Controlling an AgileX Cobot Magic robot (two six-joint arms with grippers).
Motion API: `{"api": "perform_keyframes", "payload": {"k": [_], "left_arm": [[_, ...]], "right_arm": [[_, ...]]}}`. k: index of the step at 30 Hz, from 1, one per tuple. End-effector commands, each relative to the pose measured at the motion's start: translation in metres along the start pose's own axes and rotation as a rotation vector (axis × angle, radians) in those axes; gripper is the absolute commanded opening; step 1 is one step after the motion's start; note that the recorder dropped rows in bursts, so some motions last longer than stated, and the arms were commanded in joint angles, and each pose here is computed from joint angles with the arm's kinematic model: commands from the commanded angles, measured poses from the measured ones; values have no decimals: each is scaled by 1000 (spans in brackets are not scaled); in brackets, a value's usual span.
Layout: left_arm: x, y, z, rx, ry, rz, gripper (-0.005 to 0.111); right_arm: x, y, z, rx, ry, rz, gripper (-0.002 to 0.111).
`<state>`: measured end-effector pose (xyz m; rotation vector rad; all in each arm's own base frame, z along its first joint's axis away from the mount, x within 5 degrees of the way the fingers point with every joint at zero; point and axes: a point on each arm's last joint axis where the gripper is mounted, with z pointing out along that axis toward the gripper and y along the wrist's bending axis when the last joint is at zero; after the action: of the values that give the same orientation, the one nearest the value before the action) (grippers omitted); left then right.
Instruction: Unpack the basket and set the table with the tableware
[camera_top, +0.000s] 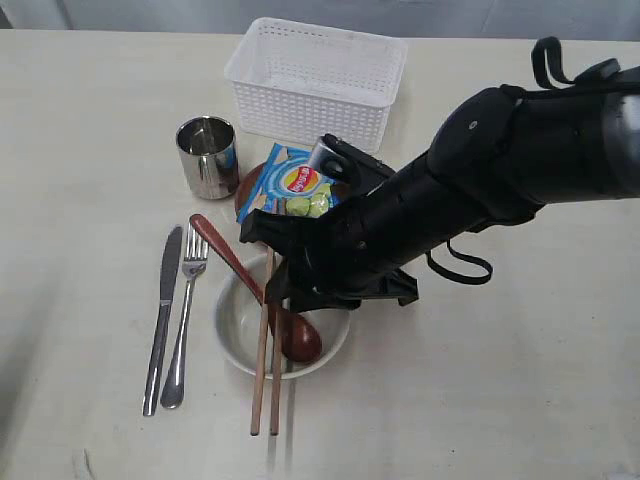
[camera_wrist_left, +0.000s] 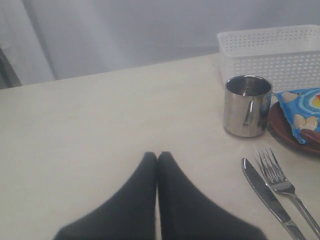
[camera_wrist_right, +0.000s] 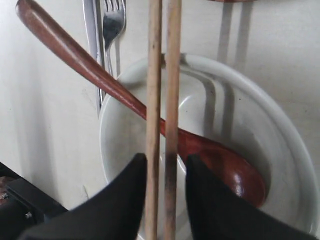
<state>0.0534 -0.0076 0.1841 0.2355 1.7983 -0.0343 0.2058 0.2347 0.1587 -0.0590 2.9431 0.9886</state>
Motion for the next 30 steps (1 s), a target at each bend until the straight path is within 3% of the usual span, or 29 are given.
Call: {"api": "perform_keyframes", "payload": {"k": [1, 9, 13, 15, 16, 19, 25, 30], "left_arm": [[0, 0, 0, 0, -8, -9, 0], [0, 0, 0, 0, -8, -9, 0], [0, 0, 0, 0, -8, -9, 0], [0, 0, 0, 0, -8, -9, 0], [0, 0, 0, 0, -8, -9, 0], [0, 0, 0, 0, -8, -9, 0], [0, 0, 0, 0, -8, -9, 0], [0, 0, 0, 0, -8, -9, 0]], "right_arm": [[2, 0, 0, -1, 22, -29, 50], [-4, 10, -4, -28, 4, -120, 50], [-15, 41, -28, -73, -28, -262, 48], [-21, 60, -52, -89, -87, -353, 38], [-22, 71, -72, -92, -147, -415, 24], [-15, 92, -124, -87, -278, -592, 0], [26, 97, -224, 4, -570, -888, 0], [55, 90, -274, 53, -745, -998, 0]]}}
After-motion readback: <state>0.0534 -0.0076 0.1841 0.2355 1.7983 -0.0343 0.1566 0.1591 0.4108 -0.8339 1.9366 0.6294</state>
